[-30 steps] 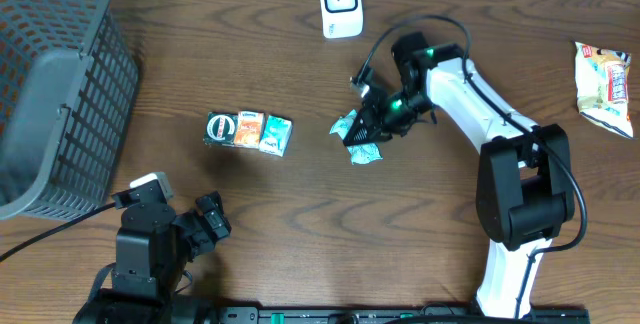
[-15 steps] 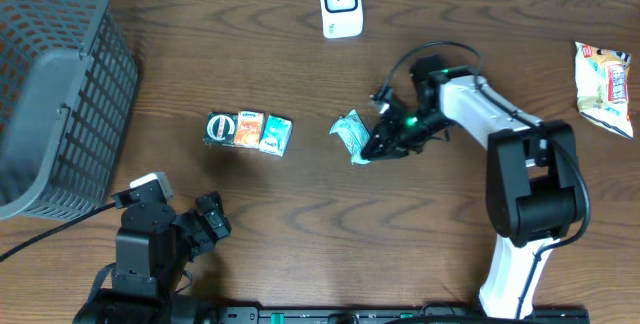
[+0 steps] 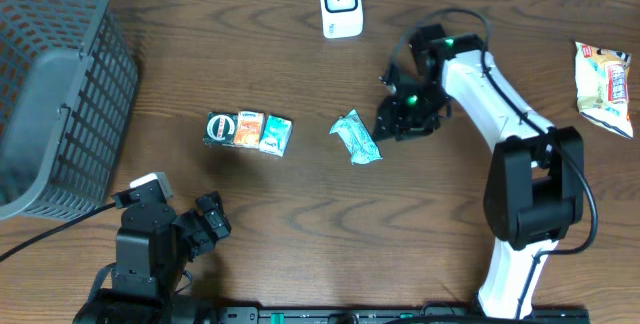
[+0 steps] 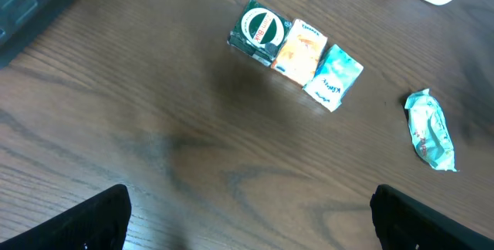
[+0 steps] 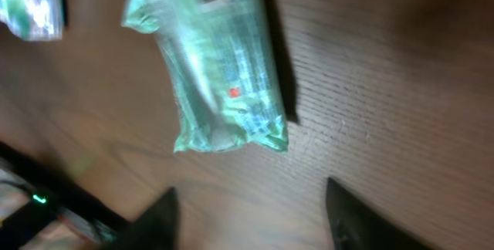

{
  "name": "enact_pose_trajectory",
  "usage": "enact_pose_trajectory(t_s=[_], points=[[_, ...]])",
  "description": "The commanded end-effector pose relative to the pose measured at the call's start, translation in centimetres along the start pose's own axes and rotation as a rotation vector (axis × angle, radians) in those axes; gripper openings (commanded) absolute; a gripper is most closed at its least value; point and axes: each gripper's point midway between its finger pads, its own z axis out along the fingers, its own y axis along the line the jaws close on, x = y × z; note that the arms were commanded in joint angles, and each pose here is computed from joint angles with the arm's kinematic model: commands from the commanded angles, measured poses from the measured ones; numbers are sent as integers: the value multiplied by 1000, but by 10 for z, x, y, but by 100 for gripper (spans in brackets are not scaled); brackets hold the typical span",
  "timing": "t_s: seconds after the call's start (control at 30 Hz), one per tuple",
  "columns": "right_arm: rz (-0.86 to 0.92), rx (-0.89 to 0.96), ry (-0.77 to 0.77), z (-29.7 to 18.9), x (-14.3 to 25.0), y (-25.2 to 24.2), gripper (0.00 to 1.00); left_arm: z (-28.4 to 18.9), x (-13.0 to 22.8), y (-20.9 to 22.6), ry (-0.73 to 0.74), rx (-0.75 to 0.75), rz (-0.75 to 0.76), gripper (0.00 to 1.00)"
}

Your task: Scan the item barcode

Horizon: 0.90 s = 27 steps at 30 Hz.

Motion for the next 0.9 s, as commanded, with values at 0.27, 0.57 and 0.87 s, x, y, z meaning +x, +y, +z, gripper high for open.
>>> enact_pose_trajectory(t_s=[0.27, 0.57, 0.87], points=[[-160, 475, -133, -7, -13, 29, 98, -1, -1, 0, -8, 0, 0, 98], [-250, 667, -243, 17, -19, 48, 97, -1, -1, 0, -8, 0, -1, 98], [-308, 783, -309, 39, -18, 43, 76, -1, -1, 0, -8, 0, -1, 98]])
